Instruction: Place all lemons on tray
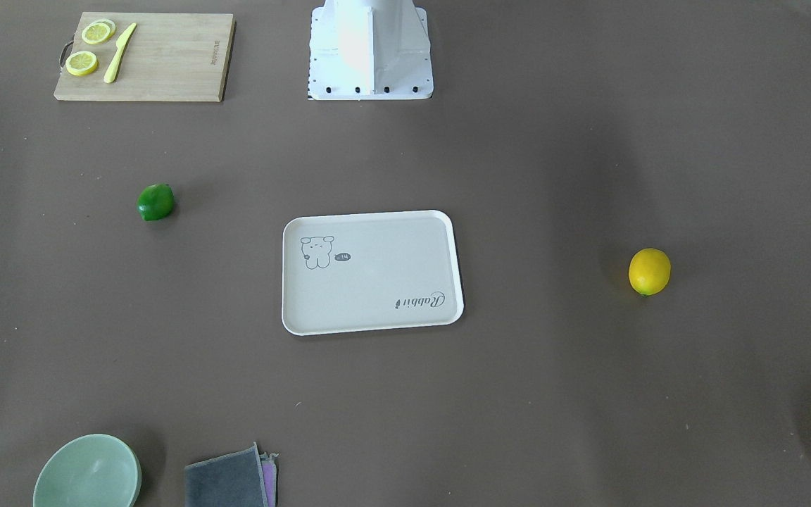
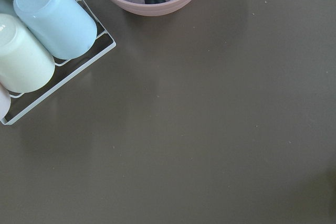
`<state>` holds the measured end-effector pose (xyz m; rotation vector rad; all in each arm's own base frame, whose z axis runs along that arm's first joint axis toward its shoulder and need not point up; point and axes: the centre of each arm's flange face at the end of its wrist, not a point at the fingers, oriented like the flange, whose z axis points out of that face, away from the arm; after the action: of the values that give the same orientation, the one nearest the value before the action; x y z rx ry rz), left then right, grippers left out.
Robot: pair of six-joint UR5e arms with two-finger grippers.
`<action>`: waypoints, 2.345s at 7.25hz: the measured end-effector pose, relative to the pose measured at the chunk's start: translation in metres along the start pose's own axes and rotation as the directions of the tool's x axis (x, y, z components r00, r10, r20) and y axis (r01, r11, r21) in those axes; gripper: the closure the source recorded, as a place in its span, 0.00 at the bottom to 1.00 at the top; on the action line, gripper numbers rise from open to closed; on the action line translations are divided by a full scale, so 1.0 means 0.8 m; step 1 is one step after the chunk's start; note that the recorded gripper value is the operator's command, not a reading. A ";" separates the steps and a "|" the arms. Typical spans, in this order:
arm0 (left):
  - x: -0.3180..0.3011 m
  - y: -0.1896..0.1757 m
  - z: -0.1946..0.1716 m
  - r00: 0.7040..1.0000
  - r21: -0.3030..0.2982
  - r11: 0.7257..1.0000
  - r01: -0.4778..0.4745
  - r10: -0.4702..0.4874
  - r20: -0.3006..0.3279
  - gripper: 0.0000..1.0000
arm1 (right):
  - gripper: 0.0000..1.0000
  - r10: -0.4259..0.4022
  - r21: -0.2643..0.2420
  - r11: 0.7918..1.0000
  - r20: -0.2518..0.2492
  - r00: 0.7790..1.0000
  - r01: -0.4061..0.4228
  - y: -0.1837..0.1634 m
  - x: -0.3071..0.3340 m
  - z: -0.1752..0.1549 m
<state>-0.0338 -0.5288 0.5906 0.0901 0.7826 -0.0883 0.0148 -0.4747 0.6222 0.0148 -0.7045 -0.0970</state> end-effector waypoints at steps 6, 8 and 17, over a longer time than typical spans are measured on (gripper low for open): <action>0.034 -0.012 0.006 0.998 0.004 0.999 -0.053 0.053 -0.033 0.01 | 0.00 0.006 -0.007 1.000 0.029 1.000 -0.006 0.010 -0.007 0.002; 0.084 -0.019 0.013 0.988 -0.006 0.993 -0.119 0.118 -0.095 0.01 | 0.00 -0.021 -0.020 1.000 0.048 0.999 0.022 0.002 -0.030 0.009; 0.312 -0.027 0.169 0.886 -0.117 0.891 -0.438 0.406 -0.223 0.01 | 0.00 -0.057 -0.085 0.994 0.086 0.995 0.064 -0.043 -0.156 0.048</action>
<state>0.2343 -0.5768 0.5083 0.1130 0.9459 0.4084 -0.1075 -0.4966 0.5697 -0.0523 -0.7830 -0.1876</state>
